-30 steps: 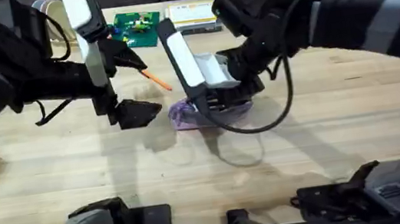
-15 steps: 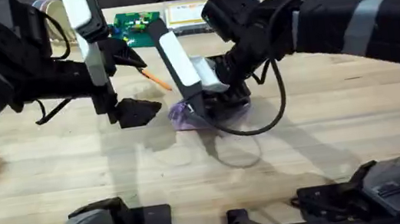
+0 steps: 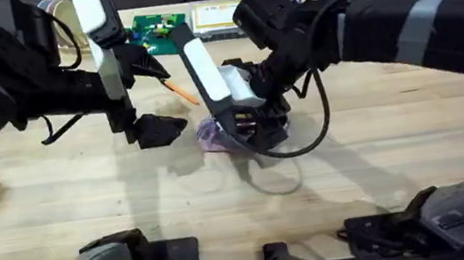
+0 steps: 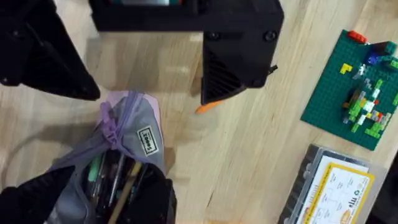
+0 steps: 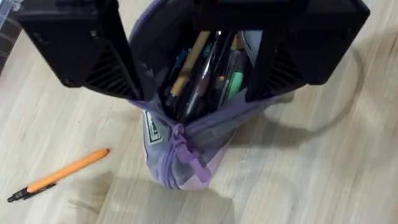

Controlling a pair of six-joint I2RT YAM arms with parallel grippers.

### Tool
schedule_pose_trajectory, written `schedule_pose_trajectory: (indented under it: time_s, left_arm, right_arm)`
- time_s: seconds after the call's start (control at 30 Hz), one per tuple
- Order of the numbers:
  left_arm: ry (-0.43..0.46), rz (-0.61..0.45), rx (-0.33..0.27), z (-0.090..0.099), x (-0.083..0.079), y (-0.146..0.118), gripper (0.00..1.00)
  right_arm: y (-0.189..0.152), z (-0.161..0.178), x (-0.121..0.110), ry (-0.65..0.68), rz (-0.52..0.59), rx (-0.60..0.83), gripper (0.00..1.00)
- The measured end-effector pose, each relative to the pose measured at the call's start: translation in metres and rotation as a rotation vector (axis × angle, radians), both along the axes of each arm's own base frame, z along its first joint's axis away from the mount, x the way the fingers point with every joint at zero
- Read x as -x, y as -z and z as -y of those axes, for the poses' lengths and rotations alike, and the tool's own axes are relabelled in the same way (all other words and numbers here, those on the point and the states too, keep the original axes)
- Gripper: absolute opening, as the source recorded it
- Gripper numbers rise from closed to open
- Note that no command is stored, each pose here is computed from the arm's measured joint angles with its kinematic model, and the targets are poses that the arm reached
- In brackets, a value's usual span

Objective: Unzip the bag, pick up the pens from the table one at a time and place them inside, then zip the bag closed.

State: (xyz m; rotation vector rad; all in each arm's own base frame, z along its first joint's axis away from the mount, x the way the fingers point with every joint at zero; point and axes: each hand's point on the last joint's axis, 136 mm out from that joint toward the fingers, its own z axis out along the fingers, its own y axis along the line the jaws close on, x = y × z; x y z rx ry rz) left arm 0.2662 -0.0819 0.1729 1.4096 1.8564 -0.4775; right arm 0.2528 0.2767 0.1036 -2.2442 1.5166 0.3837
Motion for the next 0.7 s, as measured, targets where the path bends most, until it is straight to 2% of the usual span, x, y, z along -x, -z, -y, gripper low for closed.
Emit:
schedule_pose_trajectory:
  time_s: [0.27,0.5,0.7]
  left_arm:
    - [0.000,0.000,0.000,0.000,0.000,0.000,0.993]
    - [0.000,-0.007,0.001,0.000,0.001,0.000,0.993]
    - [-0.003,-0.002,-0.003,-0.001,0.000,0.000,0.993]
  right_arm:
    - [-0.011,0.004,-0.003,0.026,0.038,0.007,0.998]
    - [-0.060,0.008,0.000,0.094,0.116,-0.079,0.998]
    - [-0.089,0.014,0.002,0.212,0.127,-0.135,0.997]
